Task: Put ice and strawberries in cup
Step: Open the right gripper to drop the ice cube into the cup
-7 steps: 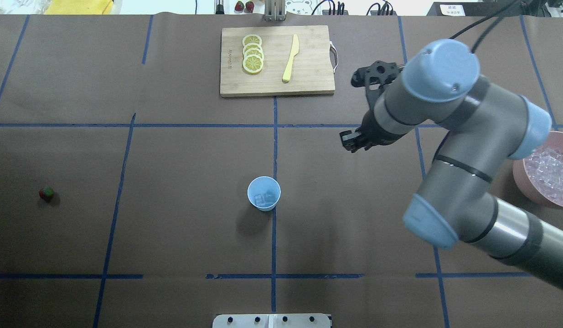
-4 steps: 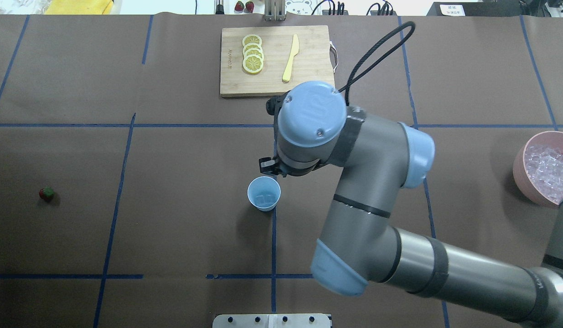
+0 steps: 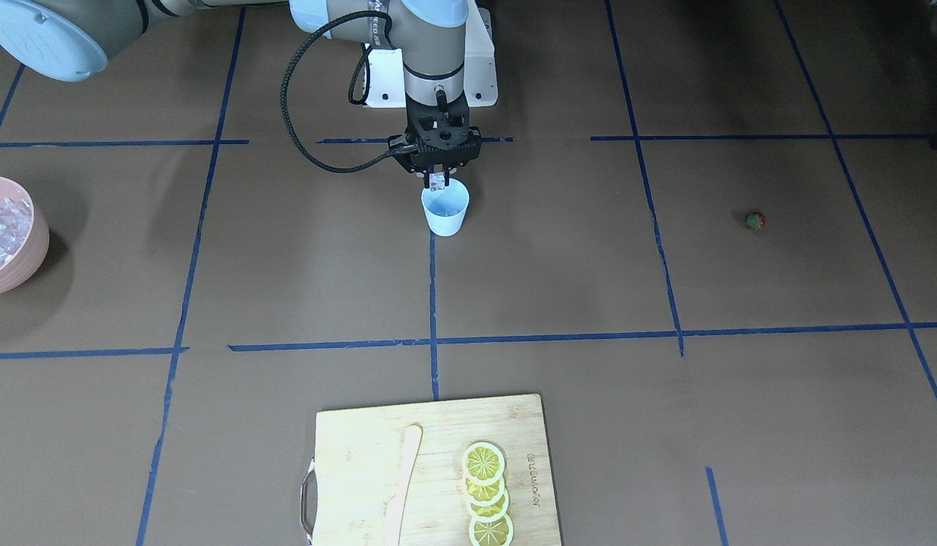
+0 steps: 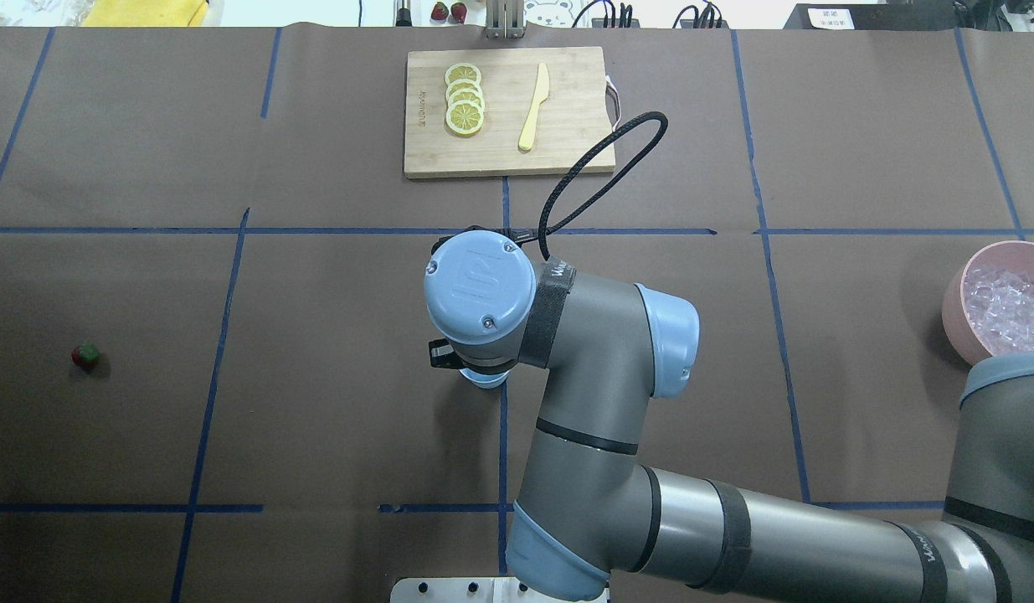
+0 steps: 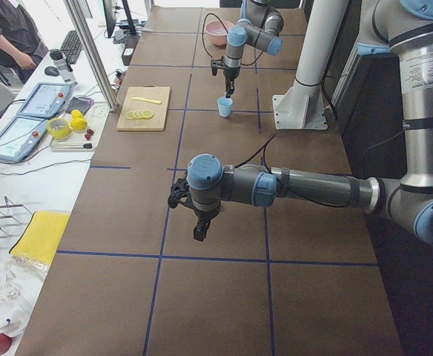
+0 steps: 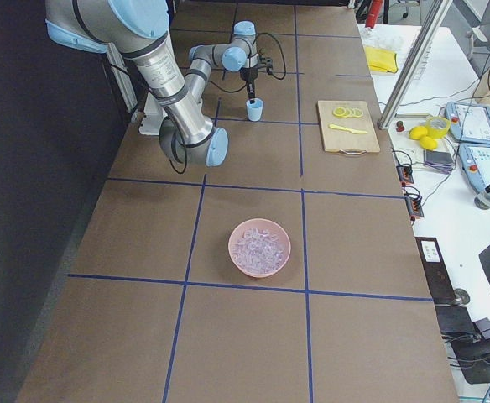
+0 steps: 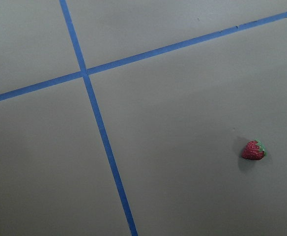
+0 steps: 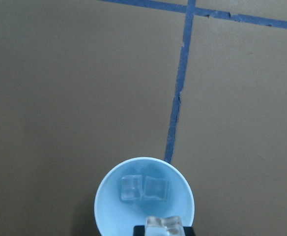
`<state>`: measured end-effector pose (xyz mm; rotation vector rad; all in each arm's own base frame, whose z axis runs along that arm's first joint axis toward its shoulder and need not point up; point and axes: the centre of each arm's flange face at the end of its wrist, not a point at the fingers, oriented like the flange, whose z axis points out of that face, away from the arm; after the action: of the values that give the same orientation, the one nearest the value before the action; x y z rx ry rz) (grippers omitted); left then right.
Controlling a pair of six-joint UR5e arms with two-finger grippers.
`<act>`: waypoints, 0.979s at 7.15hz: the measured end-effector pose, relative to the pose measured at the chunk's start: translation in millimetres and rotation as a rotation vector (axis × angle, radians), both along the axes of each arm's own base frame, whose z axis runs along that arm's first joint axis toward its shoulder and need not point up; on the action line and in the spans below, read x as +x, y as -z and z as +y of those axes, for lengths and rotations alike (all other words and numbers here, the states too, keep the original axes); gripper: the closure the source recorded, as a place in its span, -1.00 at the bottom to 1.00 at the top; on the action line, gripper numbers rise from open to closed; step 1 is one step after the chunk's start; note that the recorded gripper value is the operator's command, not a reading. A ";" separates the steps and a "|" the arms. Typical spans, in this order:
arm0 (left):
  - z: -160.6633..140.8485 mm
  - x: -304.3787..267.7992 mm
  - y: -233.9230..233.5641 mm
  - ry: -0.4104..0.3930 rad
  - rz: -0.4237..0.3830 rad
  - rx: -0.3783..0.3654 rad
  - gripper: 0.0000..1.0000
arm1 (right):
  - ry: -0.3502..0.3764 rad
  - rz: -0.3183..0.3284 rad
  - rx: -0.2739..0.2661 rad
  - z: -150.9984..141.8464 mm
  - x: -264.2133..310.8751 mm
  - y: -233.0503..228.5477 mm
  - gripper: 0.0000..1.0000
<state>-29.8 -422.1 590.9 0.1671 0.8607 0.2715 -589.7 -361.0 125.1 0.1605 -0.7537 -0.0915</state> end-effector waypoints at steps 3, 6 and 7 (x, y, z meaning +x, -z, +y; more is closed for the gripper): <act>0.0 0.0 0.0 0.000 0.000 0.000 -1.00 | 0.002 -0.004 0.001 1.4 -3.0 3.2 -0.80; 0.0 0.0 0.0 0.000 0.000 0.000 -1.00 | -0.001 -0.011 0.004 -0.4 -2.1 7.6 -0.96; 0.0 0.0 -0.3 0.000 0.000 -0.001 -1.00 | -0.007 -0.012 0.003 -4.7 1.0 8.0 -0.97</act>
<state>-29.7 -422.1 591.2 0.1664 0.8608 0.2714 -588.7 -365.8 117.1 0.1666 -0.7647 -0.0848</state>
